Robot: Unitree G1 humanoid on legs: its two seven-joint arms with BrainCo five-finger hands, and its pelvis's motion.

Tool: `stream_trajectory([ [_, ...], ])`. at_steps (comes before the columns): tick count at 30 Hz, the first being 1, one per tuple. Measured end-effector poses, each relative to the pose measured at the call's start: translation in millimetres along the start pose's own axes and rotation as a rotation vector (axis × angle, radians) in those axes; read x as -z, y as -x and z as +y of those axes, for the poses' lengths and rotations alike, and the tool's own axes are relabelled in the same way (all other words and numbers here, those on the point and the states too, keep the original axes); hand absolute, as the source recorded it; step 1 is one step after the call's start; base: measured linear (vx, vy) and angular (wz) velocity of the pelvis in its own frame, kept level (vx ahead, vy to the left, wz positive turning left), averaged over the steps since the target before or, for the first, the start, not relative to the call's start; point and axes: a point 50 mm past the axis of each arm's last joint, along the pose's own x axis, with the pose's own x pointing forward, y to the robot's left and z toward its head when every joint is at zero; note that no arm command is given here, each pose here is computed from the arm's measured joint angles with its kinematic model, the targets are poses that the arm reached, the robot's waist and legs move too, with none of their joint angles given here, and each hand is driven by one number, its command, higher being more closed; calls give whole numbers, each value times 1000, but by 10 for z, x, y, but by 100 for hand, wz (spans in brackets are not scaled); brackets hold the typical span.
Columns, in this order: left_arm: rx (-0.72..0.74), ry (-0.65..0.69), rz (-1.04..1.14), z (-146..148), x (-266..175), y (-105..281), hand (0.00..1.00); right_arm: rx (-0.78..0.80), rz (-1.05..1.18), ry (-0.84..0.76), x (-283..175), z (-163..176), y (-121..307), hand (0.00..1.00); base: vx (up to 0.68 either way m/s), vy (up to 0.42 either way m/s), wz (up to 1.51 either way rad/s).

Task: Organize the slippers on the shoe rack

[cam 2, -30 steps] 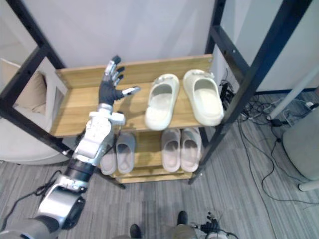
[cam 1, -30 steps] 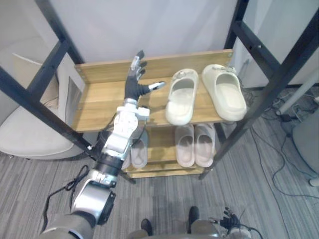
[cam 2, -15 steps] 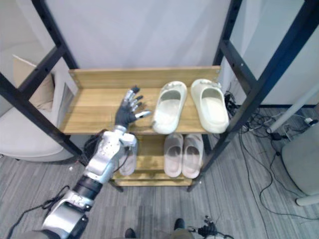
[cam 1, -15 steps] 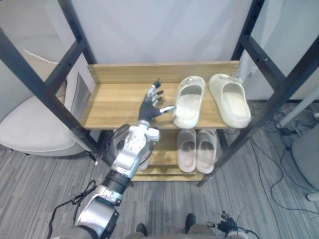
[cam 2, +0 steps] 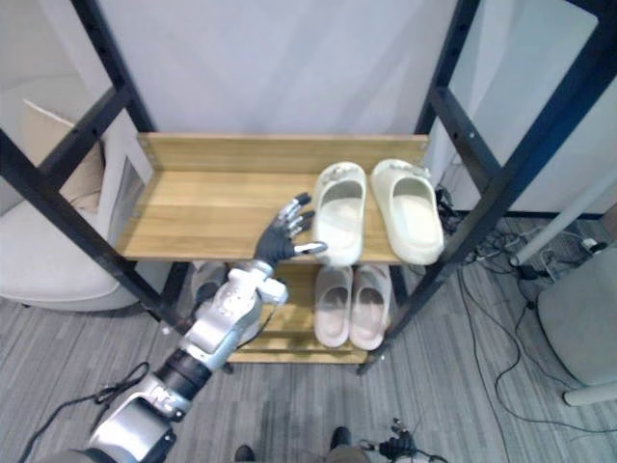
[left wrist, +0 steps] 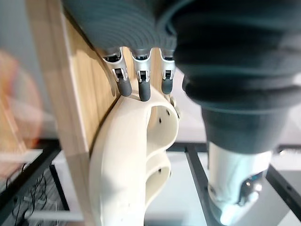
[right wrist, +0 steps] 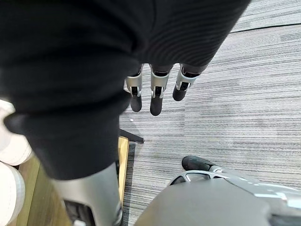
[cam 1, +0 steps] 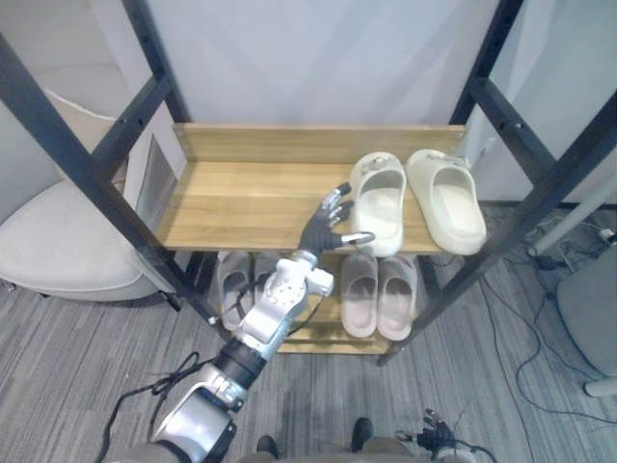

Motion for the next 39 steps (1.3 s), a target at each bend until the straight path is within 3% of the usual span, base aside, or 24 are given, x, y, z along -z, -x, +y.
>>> stream_trajectory([
  [10,16,49,7,-114,1,-48,0,4,5,-32,8,-3,2,0,1,1,-1],
  [26,-41,12,-6,100,-73,-131,0,20,11,-71,23,-8,8,0,2,1,-3],
  [36,-15,28,-144,174,-370,18,0,-2,9,-58,19,10,7,0,5,-2,13],
  [39,42,69,-200,80,-486,124,0,-13,11,-28,34,0,9,0,-7,8,9],
])
